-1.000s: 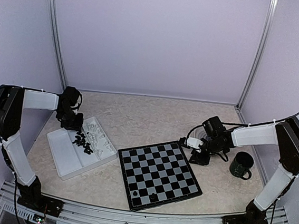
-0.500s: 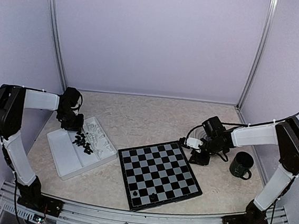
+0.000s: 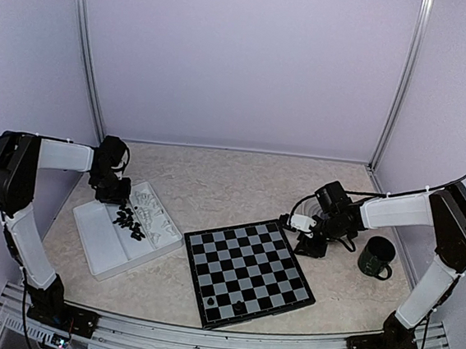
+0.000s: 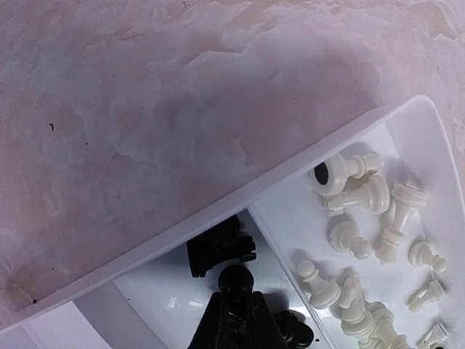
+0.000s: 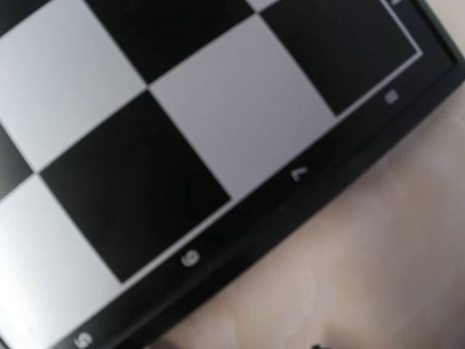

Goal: Set up the chess pieces on the board
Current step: Pick up the pawn from the storage box, then place the storage box in g7.

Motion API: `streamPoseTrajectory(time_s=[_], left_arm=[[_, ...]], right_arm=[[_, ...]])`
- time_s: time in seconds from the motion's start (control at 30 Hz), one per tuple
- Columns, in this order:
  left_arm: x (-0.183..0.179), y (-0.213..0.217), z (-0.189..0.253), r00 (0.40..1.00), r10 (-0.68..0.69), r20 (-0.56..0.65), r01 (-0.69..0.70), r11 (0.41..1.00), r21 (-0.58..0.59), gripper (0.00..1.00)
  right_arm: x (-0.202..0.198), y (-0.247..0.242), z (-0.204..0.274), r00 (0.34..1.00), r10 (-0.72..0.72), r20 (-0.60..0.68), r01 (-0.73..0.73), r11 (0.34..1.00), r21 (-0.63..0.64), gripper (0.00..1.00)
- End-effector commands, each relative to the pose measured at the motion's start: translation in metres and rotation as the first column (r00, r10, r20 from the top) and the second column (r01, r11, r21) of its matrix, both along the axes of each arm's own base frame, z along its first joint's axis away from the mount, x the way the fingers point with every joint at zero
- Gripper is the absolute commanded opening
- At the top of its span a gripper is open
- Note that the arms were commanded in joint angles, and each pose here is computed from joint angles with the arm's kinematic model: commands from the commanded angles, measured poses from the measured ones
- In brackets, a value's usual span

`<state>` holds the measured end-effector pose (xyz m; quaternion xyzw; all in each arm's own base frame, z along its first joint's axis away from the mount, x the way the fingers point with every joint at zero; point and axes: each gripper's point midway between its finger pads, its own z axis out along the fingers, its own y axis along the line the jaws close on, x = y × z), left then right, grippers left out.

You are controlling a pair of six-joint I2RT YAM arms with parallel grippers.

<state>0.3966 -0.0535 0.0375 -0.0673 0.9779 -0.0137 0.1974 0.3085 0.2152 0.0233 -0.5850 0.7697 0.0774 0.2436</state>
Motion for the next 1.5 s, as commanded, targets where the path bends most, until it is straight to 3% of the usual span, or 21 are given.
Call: streamPoseTrajectory(time_s=[0.0, 0.2, 0.4, 0.57, 0.73, 1.0, 1.47], left_arm=[[-0.007, -0.009, 0.048, 0.998, -0.01, 0.065, 0.007, 0.999, 0.041, 0.07], [-0.034, -0.055, 0.122, 0.979, -0.109, 0.175, 0.103, 0.994, 0.041, 0.06], [-0.087, -0.168, 0.151, 0.888, -0.401, 0.225, 0.407, 0.913, 0.022, 0.04], [-0.15, -0.262, 0.147, 0.752, -0.629, 0.199, 0.647, 0.762, -0.036, 0.04], [-0.228, -0.333, 0.124, 0.538, -0.829, 0.155, 0.842, 0.521, -0.137, 0.05], [-0.273, -0.359, 0.074, 0.416, -0.909, 0.027, 0.9, 0.407, -0.155, 0.05], [-0.288, -0.353, 0.027, 0.356, -0.93, -0.09, 0.917, 0.367, -0.159, 0.05]], right_arm=[[-0.004, 0.003, -0.002, 1.0, 0.011, -0.01, -0.011, 1.0, -0.012, 0.46], [-0.005, 0.006, -0.004, 1.0, 0.02, -0.014, -0.02, 1.0, -0.014, 0.46], [-0.006, 0.007, -0.003, 1.0, 0.023, -0.013, -0.023, 1.0, -0.014, 0.46], [-0.005, 0.006, -0.002, 1.0, 0.02, -0.003, -0.02, 1.0, -0.017, 0.46], [-0.003, 0.005, 0.0, 1.0, 0.014, 0.012, -0.014, 1.0, -0.022, 0.46], [-0.003, 0.004, 0.0, 1.0, 0.013, 0.018, -0.012, 1.0, -0.024, 0.46], [-0.004, 0.004, -0.003, 1.0, 0.016, 0.011, -0.015, 0.999, -0.031, 0.46]])
